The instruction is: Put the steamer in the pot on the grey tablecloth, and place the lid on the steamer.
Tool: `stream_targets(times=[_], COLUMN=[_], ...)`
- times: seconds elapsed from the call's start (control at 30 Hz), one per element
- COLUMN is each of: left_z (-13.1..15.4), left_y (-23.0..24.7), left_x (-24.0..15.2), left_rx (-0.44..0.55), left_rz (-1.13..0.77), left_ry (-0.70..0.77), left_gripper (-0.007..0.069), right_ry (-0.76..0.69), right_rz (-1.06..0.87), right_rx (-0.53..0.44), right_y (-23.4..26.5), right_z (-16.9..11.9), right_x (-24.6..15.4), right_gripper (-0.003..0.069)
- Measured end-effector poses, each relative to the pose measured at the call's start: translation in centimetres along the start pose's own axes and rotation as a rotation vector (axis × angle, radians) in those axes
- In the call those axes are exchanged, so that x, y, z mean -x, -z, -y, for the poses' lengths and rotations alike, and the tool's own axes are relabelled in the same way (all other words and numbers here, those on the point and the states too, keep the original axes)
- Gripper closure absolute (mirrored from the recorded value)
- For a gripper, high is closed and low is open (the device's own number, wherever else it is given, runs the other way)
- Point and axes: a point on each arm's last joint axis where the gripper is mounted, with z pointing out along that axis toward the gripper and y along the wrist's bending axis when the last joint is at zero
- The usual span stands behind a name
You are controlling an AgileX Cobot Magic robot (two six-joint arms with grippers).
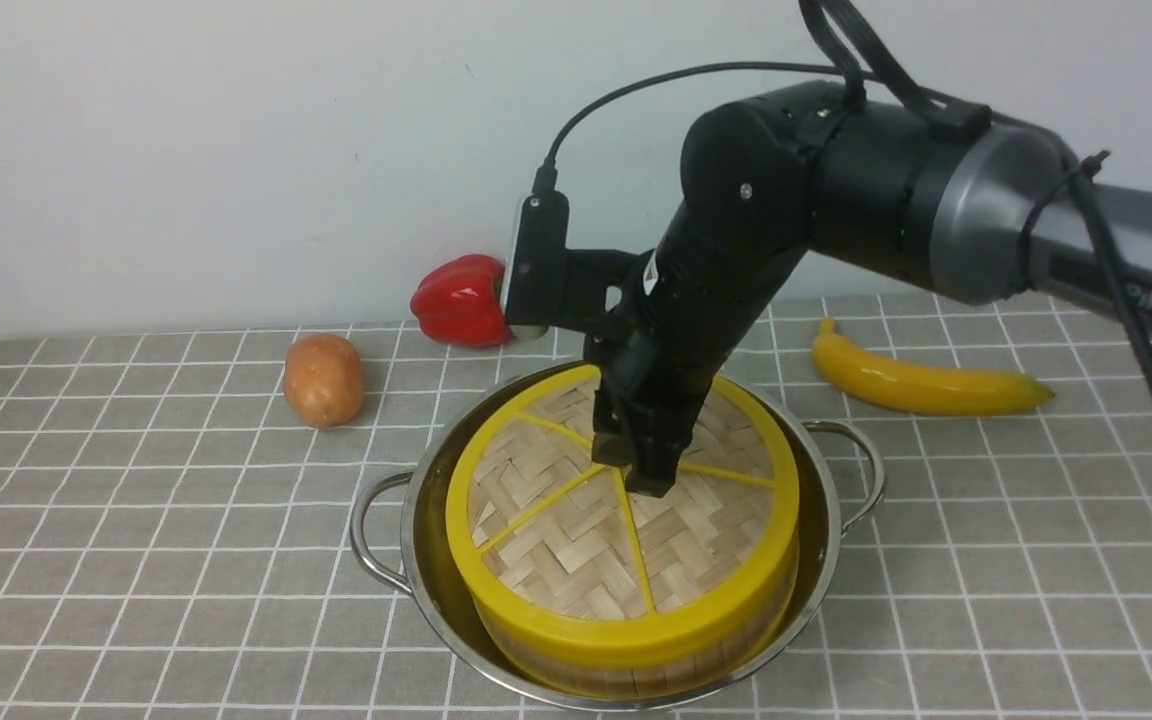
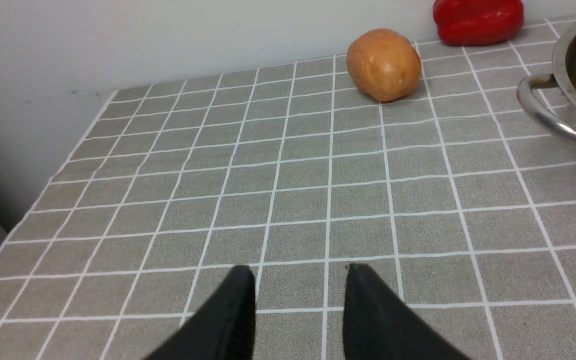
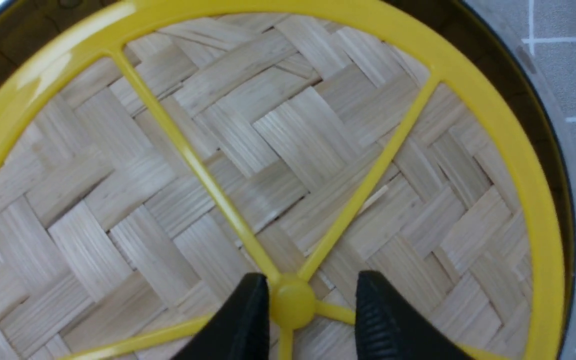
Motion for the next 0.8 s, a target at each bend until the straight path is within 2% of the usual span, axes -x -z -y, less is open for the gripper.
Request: stream_targets(times=[0.13,0.27,0.33,0.37,0.43,0.57,0.63,0.67,0.8], left_z=[0.0,0.0,0.0,0.0,0.0,0.0,0.0,0.0,0.0], left_y=[0.0,0.0,0.0,0.0,0.0,0.0,0.0,0.0,0.0], left_x=[0.0,0.0,0.0,0.0,0.0,0.0,0.0,0.0,0.0], left_rx=[0.000,0.000,0.000,0.000,0.000,0.000,0.000,0.000,0.000], left_rz=[0.000,0.000,0.000,0.000,0.000,0.000,0.000,0.000,0.000], left_ry=[0.000,0.000,0.000,0.000,0.000,0.000,0.000,0.000,0.000], left_gripper=[0.0382,0.0382,0.0382,0.0382,0.0382,0.0382,0.0382,0.0382,0.0382], right_ry=[-0.018,-0.077,-0.114,-0.114,-0.144,-0.196,-0.227,-0.287,-0.430], right_rz=[0.034,0.104,0.161,0.161,0.240,0.352,0.380,0.429,0.499], right_rx=[-0.063,-0.119,-0.157,-0.157,-0.207,-0.270,-0.285,-0.316,-0.362], right_y=[3.9,8.5,12.2,12.2,16.5,22.1,23.5,25.8,28.9], right_z=[0.0,-0.5,-1.1,-1.1,-2.1,-3.7,-4.1,-4.7,-5.5], right_x=[0.3,0.5,0.5,0.5,0.2,-0.7,-1.0,-1.8,-3.3], right_gripper=[0.0395,0.0440,0.0491,0.0496,0.0580,0.0670,0.0673,0.0673,0.0673])
